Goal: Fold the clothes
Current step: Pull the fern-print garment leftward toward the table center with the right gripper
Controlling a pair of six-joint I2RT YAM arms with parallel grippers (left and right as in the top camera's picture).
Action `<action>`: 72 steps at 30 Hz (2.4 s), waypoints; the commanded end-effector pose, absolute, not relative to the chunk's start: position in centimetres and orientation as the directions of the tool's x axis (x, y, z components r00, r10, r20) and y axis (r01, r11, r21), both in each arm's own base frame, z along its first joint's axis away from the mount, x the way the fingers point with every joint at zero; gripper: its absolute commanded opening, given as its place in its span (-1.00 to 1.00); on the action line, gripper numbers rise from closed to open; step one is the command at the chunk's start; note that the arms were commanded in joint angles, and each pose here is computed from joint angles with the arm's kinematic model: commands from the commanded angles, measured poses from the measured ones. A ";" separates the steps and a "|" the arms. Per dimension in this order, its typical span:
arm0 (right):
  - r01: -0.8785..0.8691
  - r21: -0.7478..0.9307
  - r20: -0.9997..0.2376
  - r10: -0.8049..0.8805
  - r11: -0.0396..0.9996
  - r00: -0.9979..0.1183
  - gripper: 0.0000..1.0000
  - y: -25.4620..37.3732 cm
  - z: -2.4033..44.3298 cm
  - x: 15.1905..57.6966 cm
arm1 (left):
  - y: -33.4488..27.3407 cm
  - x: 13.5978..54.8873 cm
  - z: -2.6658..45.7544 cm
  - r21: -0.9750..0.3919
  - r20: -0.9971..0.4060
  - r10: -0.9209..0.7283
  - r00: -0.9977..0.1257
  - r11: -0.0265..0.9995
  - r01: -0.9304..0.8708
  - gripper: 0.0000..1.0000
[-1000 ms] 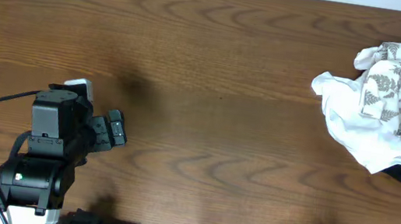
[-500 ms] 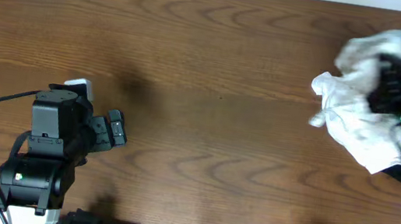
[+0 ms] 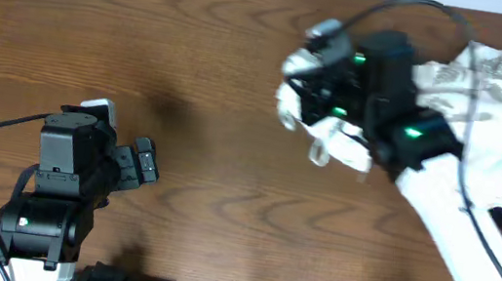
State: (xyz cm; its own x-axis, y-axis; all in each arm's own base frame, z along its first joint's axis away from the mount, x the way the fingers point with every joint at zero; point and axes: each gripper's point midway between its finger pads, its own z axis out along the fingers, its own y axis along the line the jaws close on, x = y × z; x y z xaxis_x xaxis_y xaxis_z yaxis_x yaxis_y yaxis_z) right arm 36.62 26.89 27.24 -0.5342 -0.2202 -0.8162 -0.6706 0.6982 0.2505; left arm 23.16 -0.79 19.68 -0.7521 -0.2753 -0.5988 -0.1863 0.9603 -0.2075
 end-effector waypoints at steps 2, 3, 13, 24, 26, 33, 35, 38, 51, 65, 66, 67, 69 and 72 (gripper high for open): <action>-0.737 0.259 -0.854 -0.208 0.624 -0.477 -0.98 30.9 28.4 35.8 | -0.8 23.3 20.6 -0.217 -0.612 -0.285 -0.738 0.958 -0.189 0.96; -0.752 0.250 -0.855 -0.226 0.610 -0.467 -0.97 31.6 28.1 35.4 | -0.8 23.3 20.6 -0.217 -0.612 -0.285 -0.738 0.958 -0.189 0.96; -0.861 0.201 -0.642 -0.601 0.467 -0.476 -0.97 33.7 19.6 26.8 | -0.8 23.4 20.6 -0.217 -0.612 -0.284 -0.738 0.958 -0.189 0.96; -0.867 -0.031 -0.606 -0.700 0.497 -0.379 -0.97 32.6 18.4 28.2 | -0.8 23.4 20.6 -0.217 -0.612 -0.284 -0.738 0.958 -0.189 0.96; -0.846 -0.106 -0.636 -0.689 0.523 -0.346 -0.98 32.8 18.9 30.0 | -0.8 23.4 20.6 -0.217 -0.612 -0.284 -0.738 0.958 -0.189 0.96; -0.855 -0.157 -0.702 -0.665 0.494 -0.255 -0.50 35.7 18.3 32.6 | -0.8 23.3 20.5 -0.217 -0.612 -0.284 -0.738 0.958 -0.189 0.96; -0.857 -0.152 -0.688 -0.676 0.492 -0.266 0.00 35.7 17.5 32.6 | -0.8 23.3 20.5 -0.217 -0.612 -0.284 -0.738 0.958 -0.189 0.96; -0.849 -0.153 -0.674 -0.682 0.505 -0.284 0.22 35.2 17.3 32.6 | -0.8 23.3 20.5 -0.216 -0.611 -0.284 -0.739 0.958 -0.190 0.96; -0.276 -0.056 -0.656 -0.244 0.959 -0.714 0.72 20.0 21.3 36.3 | -0.8 23.3 20.3 -0.216 -0.608 -0.284 -0.741 0.958 -0.190 0.96; -0.169 0.275 -0.265 -0.094 0.946 -0.960 0.31 17.3 7.9 32.2 | -0.8 23.6 19.5 -0.208 -0.579 -0.284 -0.764 0.958 -0.198 0.96; -0.180 0.296 -0.254 -0.104 0.938 -0.962 0.33 17.9 7.5 31.8 | -0.8 23.7 19.4 -0.208 -0.576 -0.284 -0.766 0.958 -0.199 0.96; -0.191 0.321 -0.241 -0.116 0.928 -0.964 0.34 18.6 7.1 31.3 | -0.8 23.7 19.4 -0.207 -0.573 -0.284 -0.768 0.958 -0.200 0.96; -0.203 0.343 -0.209 -0.137 0.917 -0.968 0.35 19.4 6.3 30.3 | -0.8 23.8 19.2 -0.205 -0.567 -0.284 -0.773 0.958 -0.202 0.96; -0.180 0.319 -0.174 -0.130 0.931 -0.976 0.35 19.4 4.7 29.4 | -0.8 23.8 18.9 -0.203 -0.558 -0.284 -0.780 0.958 -0.204 0.96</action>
